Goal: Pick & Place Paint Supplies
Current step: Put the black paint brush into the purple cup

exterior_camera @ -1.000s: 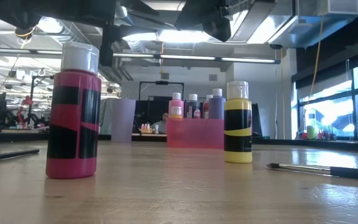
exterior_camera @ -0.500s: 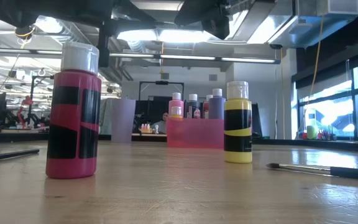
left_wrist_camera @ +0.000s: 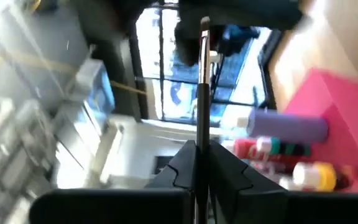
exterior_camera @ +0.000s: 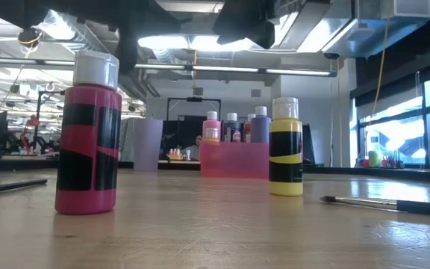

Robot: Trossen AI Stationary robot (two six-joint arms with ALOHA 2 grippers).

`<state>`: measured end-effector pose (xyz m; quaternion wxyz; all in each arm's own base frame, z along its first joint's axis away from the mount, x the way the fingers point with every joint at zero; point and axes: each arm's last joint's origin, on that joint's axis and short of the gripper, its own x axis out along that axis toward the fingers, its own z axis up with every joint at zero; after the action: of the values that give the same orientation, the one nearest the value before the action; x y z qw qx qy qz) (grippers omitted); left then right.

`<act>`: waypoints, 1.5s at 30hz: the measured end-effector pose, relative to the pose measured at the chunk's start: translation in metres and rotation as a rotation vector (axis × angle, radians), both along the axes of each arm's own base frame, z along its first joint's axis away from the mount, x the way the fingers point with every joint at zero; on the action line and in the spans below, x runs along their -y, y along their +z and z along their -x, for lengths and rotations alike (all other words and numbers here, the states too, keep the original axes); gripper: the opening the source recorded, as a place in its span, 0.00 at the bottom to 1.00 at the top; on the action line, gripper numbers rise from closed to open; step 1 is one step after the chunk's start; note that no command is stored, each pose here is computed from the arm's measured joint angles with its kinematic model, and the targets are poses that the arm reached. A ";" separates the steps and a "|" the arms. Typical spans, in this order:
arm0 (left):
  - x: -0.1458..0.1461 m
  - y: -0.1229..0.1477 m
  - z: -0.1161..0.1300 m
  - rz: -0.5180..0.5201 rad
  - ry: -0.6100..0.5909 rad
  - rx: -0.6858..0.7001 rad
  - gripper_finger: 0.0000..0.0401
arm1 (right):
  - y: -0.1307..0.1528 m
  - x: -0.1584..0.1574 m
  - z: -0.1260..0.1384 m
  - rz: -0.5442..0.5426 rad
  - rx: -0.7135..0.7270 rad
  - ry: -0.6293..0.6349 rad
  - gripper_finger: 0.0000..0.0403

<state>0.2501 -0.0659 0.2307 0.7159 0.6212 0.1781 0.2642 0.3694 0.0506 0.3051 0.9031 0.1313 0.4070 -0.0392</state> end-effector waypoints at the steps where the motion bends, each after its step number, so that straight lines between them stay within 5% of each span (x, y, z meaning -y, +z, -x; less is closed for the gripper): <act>1: -0.001 0.003 0.001 0.048 -0.001 0.044 0.03 | 0.000 -0.002 0.000 0.009 0.002 0.000 0.35; 8: -0.032 0.023 0.014 0.382 -0.083 0.384 0.04 | 0.001 -0.027 0.004 0.063 0.022 0.072 0.49; 20: -0.114 0.008 0.076 0.913 -0.467 0.886 0.03 | -0.036 -0.063 0.015 0.239 0.055 0.069 0.50; 23: -0.129 0.005 0.093 0.947 -0.564 1.042 0.03 | -0.054 -0.063 0.014 0.242 0.114 0.075 0.50; 28: -0.142 0.001 0.104 0.915 -0.623 1.114 0.03 | -0.073 -0.063 0.013 0.250 0.232 0.098 0.50; 34: -0.163 -0.010 0.100 0.899 -0.467 1.147 0.03 | -0.077 -0.068 0.012 0.230 0.351 0.213 0.50; 45: -0.197 -0.032 0.094 0.934 -0.284 1.118 0.03 | -0.085 -0.075 0.018 0.200 0.356 0.314 0.50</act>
<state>0.1558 0.1312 0.1989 0.9167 0.0418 -0.2012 0.3428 0.3519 0.1253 0.2201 0.9641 -0.0186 0.2509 0.0852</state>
